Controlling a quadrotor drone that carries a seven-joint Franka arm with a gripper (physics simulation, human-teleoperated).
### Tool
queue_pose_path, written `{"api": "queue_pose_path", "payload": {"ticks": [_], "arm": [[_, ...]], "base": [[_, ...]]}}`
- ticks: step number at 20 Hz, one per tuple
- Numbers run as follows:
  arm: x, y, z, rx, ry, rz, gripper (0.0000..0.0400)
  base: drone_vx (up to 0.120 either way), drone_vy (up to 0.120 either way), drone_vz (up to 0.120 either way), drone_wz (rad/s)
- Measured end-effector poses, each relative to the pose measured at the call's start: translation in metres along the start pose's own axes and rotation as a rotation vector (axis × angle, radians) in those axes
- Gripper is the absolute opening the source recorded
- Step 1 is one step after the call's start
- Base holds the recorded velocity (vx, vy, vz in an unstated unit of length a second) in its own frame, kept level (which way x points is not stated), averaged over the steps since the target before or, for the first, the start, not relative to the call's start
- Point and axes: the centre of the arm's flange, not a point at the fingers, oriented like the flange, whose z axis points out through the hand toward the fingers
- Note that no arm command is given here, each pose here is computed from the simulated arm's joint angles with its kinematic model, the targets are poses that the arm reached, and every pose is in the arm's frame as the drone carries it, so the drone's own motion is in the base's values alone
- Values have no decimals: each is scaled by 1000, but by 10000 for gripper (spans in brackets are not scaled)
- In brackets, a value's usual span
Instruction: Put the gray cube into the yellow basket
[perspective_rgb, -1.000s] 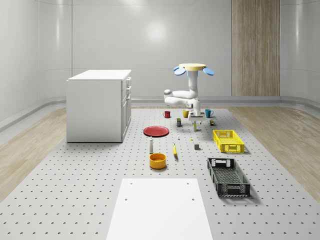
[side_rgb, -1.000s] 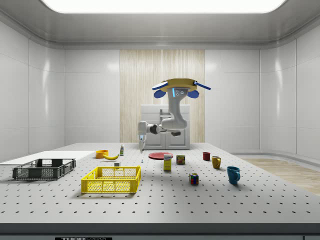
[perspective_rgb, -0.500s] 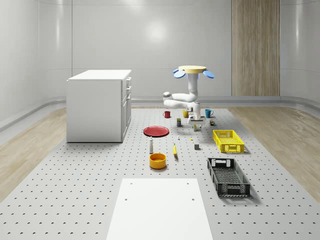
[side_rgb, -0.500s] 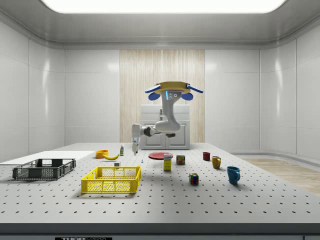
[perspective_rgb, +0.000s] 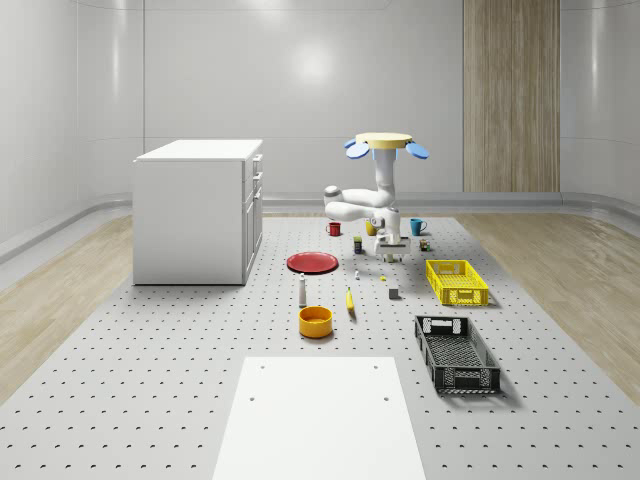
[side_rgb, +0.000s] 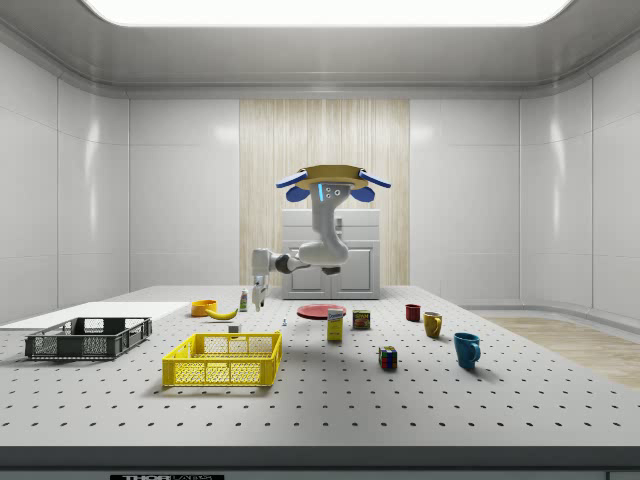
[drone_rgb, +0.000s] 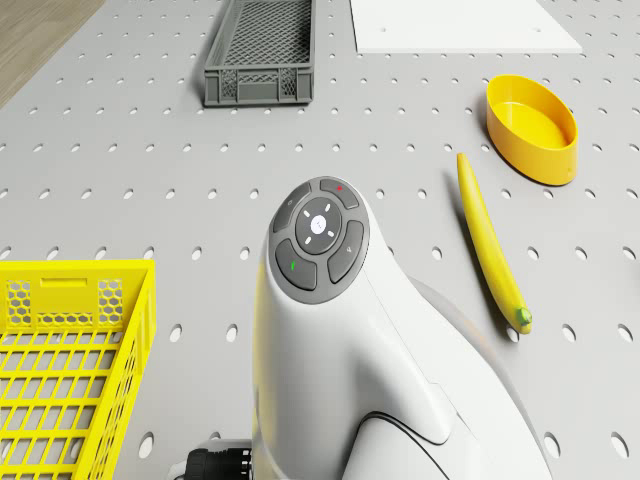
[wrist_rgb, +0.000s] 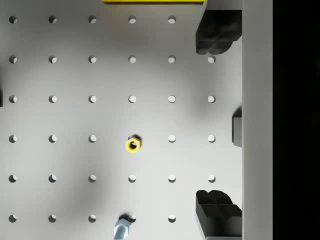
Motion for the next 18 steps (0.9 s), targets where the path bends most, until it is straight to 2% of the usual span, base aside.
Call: {"api": "queue_pose_path", "payload": {"ticks": [6, 9, 18], "arm": [[0, 0, 0, 0, 0, 0, 400], [0, 0, 0, 0, 0, 0, 400], [0, 0, 0, 0, 0, 0, 400]], "base": [[120, 0, -120, 0], [120, -67, -13, 0], [120, -13, 0, 0]]}}
